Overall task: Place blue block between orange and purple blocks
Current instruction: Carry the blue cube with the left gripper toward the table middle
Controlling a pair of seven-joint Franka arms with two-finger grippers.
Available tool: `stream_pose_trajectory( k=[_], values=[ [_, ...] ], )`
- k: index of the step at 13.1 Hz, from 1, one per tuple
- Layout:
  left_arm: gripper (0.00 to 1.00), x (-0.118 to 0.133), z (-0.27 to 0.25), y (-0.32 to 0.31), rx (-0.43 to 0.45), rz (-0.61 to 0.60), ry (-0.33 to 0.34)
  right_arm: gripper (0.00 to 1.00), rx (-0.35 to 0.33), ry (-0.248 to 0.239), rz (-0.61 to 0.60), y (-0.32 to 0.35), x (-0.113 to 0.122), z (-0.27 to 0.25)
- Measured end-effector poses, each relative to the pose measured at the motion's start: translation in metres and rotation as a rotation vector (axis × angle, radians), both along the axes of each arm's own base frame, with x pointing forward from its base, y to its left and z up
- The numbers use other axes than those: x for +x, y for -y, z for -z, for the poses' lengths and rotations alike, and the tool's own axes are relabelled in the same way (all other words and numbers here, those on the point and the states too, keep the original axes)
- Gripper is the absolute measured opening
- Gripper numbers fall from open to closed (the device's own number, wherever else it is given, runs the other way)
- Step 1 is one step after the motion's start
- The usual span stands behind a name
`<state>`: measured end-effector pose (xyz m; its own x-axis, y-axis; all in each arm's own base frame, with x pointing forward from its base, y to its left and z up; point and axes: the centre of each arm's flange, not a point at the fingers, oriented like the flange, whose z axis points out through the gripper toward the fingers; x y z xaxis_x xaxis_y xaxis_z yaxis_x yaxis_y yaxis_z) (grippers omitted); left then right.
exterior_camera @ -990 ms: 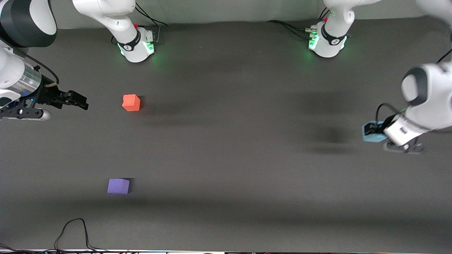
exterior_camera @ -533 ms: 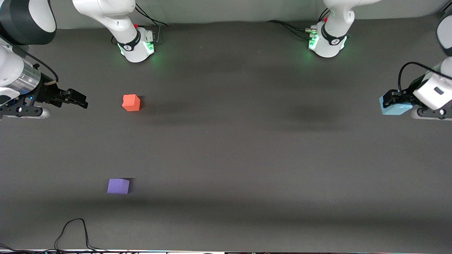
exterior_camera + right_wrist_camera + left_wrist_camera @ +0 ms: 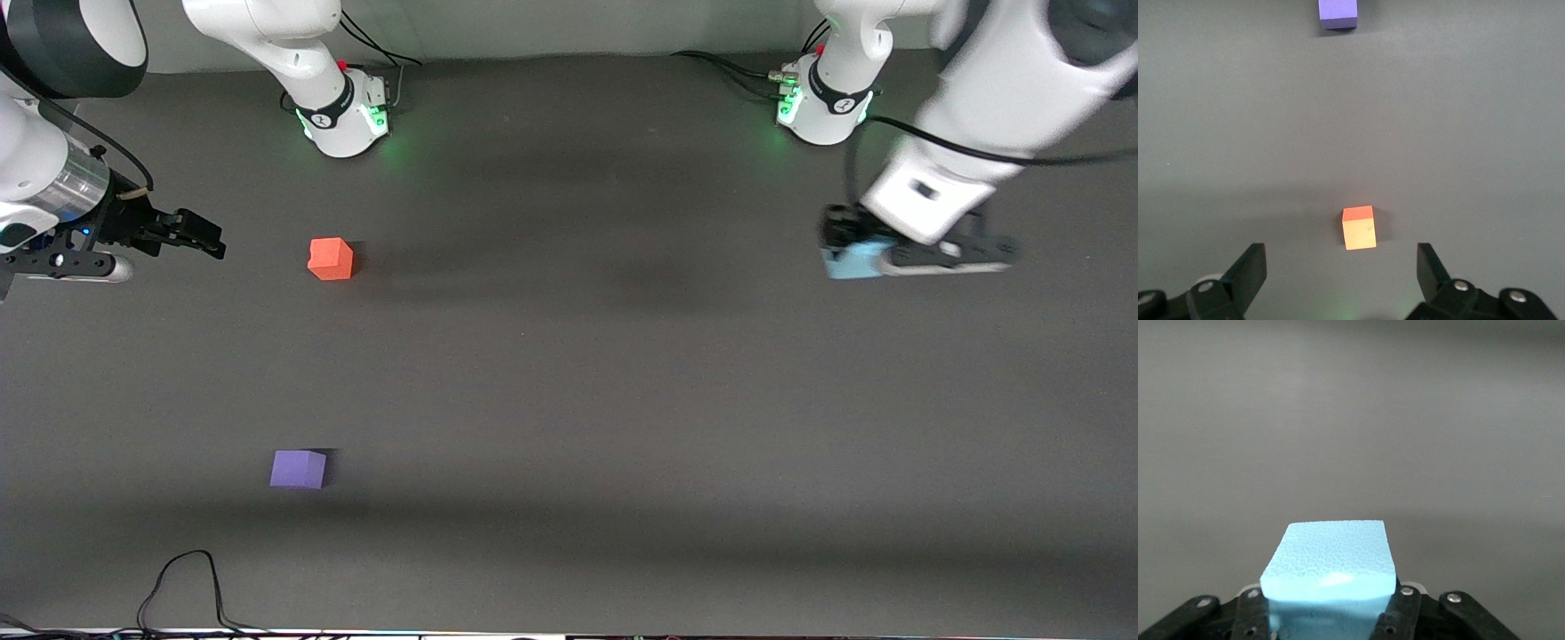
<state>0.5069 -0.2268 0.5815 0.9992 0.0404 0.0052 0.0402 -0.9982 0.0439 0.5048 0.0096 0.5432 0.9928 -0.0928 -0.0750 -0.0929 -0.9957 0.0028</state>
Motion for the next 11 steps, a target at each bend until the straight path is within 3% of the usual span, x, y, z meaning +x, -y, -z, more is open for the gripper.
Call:
stream_pose_trajectory(
  k=[2, 5, 8, 11],
  values=[
    [0.56, -0.011, -0.01, 0.054, -0.032, 0.015, -0.003, 1.0, -0.001, -0.007, -0.002, -0.001, -0.003, 0.007],
    [0.56, -0.003, 0.003, 0.104, -0.075, 0.015, -0.04, 1.0, -0.001, -0.002, -0.003, -0.002, -0.011, 0.007],
    [0.56, 0.007, 0.053, 0.159, -0.096, 0.02, -0.053, 1.0, 0.0, 0.003, 0.001, 0.003, -0.016, 0.003],
    [0.56, 0.011, 0.123, 0.206, -0.049, -0.007, -0.031, 1.0, 0.001, 0.002, 0.008, 0.007, -0.016, 0.006]
  ],
)
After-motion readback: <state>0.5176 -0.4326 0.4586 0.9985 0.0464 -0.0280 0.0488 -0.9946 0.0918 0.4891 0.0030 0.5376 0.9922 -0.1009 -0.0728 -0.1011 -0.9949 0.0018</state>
